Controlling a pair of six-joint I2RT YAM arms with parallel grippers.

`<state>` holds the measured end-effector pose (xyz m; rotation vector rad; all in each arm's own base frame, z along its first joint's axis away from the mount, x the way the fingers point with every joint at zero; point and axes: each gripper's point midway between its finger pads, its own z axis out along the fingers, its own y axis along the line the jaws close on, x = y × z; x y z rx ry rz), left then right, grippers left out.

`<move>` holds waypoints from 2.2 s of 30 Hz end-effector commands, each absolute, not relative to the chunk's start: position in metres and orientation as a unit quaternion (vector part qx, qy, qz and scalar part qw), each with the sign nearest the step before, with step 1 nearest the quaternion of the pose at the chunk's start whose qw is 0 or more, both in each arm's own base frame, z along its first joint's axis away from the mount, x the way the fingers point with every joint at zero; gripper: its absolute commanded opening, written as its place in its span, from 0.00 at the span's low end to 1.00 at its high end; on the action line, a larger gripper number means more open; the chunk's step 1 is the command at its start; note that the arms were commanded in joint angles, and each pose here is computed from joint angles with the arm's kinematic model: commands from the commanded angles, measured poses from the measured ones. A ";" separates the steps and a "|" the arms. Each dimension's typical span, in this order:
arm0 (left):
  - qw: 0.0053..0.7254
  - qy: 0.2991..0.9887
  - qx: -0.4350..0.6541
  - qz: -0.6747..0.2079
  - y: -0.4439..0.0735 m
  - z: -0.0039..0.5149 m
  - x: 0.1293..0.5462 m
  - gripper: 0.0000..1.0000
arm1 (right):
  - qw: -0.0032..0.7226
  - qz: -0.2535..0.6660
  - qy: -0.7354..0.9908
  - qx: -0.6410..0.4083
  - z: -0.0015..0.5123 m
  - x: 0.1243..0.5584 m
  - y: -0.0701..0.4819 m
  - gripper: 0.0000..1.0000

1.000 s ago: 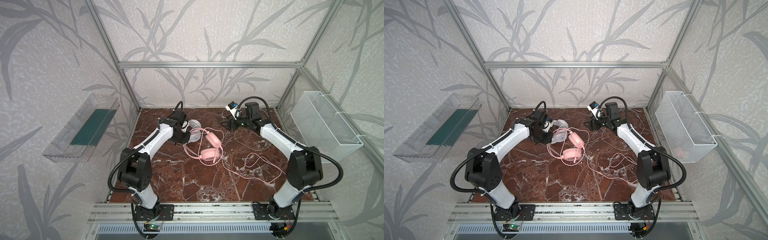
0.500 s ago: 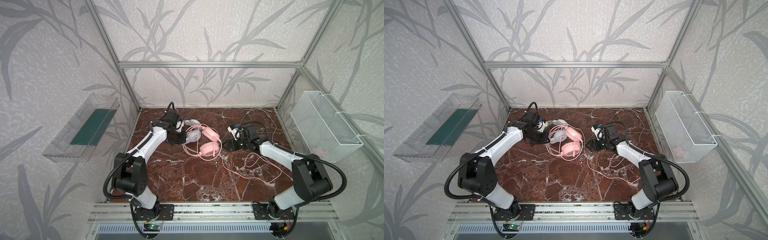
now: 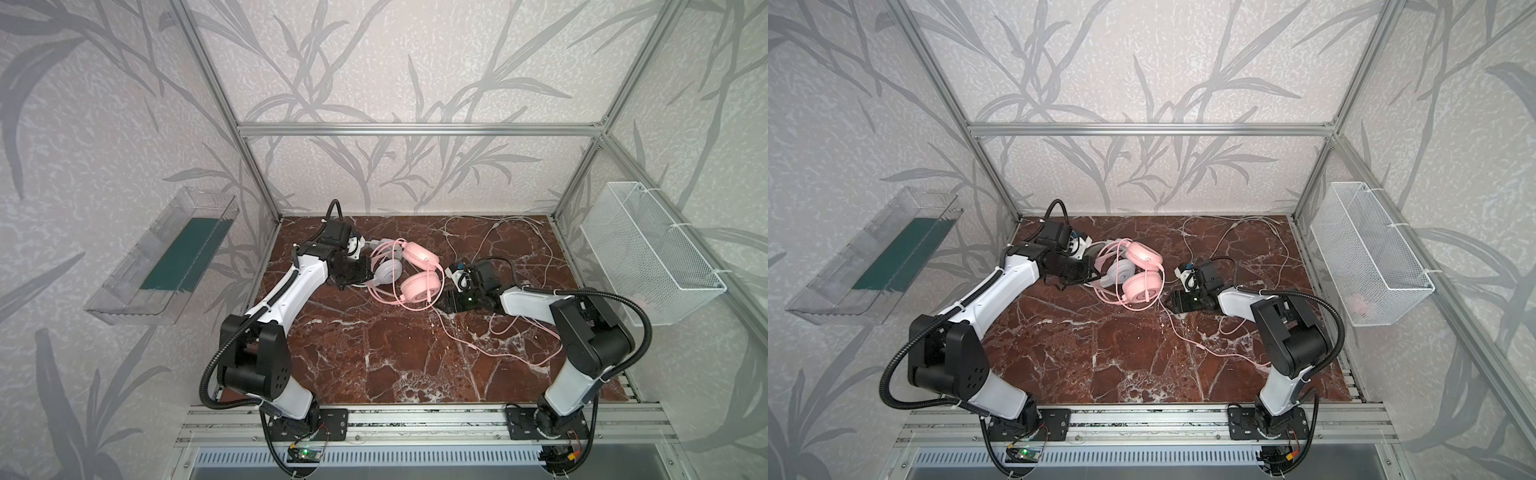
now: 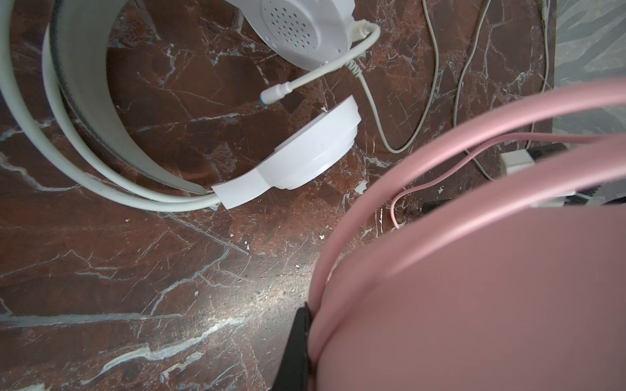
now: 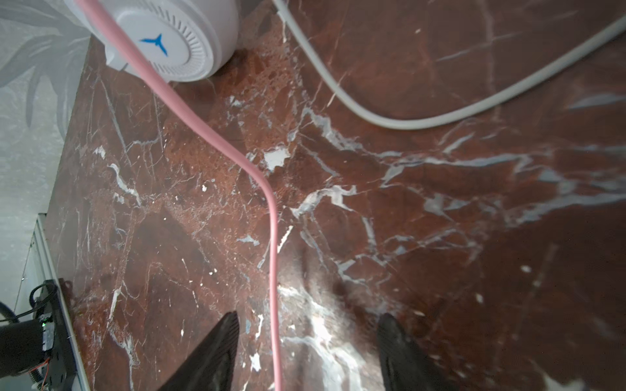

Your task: Wrap the headphones

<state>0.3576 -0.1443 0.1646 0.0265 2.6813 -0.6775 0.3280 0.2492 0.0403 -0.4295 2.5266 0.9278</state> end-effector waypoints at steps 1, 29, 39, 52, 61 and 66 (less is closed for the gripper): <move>0.223 0.932 0.011 -0.285 -0.154 0.198 0.360 0.00 | 0.198 0.366 0.893 -0.170 0.039 0.320 0.265 0.64; 0.285 0.906 -0.070 -0.304 -0.131 0.219 0.390 0.00 | 0.105 0.386 0.901 -0.168 0.005 0.259 0.264 0.26; 0.292 0.904 -0.130 -0.283 -0.115 0.209 0.400 0.00 | 0.107 0.394 0.890 -0.201 0.019 0.247 0.271 0.00; 0.315 0.888 -0.246 -0.225 -0.082 0.199 0.412 0.00 | 0.130 0.329 0.861 -0.366 0.059 0.189 0.281 0.00; 0.302 0.907 -0.248 -0.154 -0.069 0.180 0.412 0.00 | 0.182 0.338 0.766 -0.516 0.118 0.152 0.296 0.00; 0.295 0.920 -0.227 -0.126 -0.072 0.170 0.410 0.00 | 0.188 0.330 0.729 -0.570 0.149 0.152 0.300 0.00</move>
